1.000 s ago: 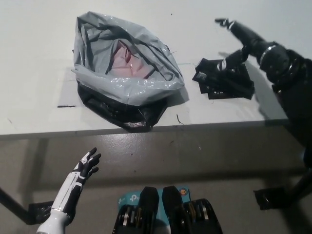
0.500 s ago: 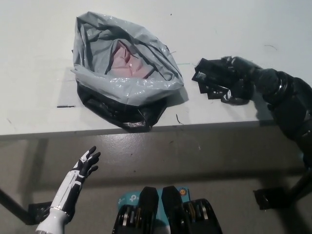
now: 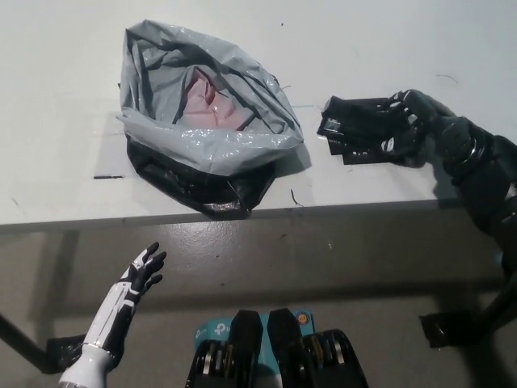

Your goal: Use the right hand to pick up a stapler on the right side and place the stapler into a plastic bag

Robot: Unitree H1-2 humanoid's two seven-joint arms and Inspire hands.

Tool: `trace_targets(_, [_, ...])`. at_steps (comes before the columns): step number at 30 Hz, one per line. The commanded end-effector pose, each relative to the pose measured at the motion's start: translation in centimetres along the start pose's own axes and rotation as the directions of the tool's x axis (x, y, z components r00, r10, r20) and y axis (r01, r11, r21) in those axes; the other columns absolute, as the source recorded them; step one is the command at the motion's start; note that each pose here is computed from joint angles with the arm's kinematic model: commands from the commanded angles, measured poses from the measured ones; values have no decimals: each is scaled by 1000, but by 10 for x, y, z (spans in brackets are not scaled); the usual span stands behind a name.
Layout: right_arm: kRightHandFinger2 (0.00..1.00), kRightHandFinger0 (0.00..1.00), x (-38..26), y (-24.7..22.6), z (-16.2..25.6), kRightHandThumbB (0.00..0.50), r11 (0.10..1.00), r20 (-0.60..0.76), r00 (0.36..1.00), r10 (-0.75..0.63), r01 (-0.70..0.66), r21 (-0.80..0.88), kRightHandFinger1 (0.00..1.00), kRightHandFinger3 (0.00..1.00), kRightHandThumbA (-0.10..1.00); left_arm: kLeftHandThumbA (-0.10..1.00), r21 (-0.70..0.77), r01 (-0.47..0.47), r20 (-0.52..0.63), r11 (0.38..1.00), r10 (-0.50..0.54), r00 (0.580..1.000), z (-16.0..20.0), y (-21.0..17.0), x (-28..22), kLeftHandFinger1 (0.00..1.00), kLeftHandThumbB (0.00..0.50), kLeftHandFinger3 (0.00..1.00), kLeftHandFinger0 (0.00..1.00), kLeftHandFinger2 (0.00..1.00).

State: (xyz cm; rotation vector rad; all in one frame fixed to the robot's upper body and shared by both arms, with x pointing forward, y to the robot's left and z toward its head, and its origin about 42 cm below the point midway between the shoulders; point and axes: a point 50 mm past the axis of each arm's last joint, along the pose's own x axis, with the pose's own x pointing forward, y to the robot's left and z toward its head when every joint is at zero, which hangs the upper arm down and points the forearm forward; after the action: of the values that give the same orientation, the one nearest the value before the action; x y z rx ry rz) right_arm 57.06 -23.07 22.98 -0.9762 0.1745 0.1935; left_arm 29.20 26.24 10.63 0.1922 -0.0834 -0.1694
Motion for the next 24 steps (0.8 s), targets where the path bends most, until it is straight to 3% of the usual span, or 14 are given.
trace_targets(1, [491,17,1,-30,23,228,981,125,975,-184,174,88,249,492,521,1000,19,4,61,1000,-5,998,13,6,6,1000,268,1000,1000,1000])
trace_targets(6, [548,42,1,-32,28,245,973,137,968,-209,191,130,316,532,475,1000,23,12,61,1000,-13,998,14,6,6,1000,278,1000,1000,1000])
trace_targets(12, [550,23,1,-31,24,243,969,148,965,-215,192,157,318,517,451,1000,36,15,57,999,-17,998,14,9,9,1000,305,1000,1000,1000])
trace_targets(14, [566,20,1,-32,23,238,967,146,966,-214,188,173,329,519,405,1000,32,13,56,999,-15,998,14,9,9,1000,294,1000,1000,1000])
trace_targets(15, [566,22,1,-33,24,237,961,139,966,-216,185,206,331,502,377,1000,31,12,55,999,-14,998,14,9,9,1000,297,1000,1000,1000])
trace_targets(17, [477,3,2,-35,26,239,950,124,968,-216,179,257,256,418,344,1000,20,14,55,1000,-15,998,14,9,9,1000,299,1000,1000,1000])
trace_targets(19, [445,0,2,-41,31,249,909,111,970,-217,160,384,237,338,362,1000,29,15,56,999,-16,998,14,9,9,1000,300,1000,1000,1000])
trace_targets(21, [612,7,3,-49,38,272,837,106,972,-209,121,534,357,435,325,1000,30,12,57,999,-14,998,13,8,8,1000,292,1000,1000,1000])
trace_targets(23, [708,0,4,-55,48,266,761,111,972,-206,88,643,391,520,270,1000,33,10,56,999,-12,998,13,8,8,1000,291,1000,1000,1000])
trace_targets(24, [717,0,4,-60,55,257,708,122,971,-206,61,703,392,513,247,1000,26,9,54,1000,-11,998,13,8,7,1000,288,1000,1000,1000])
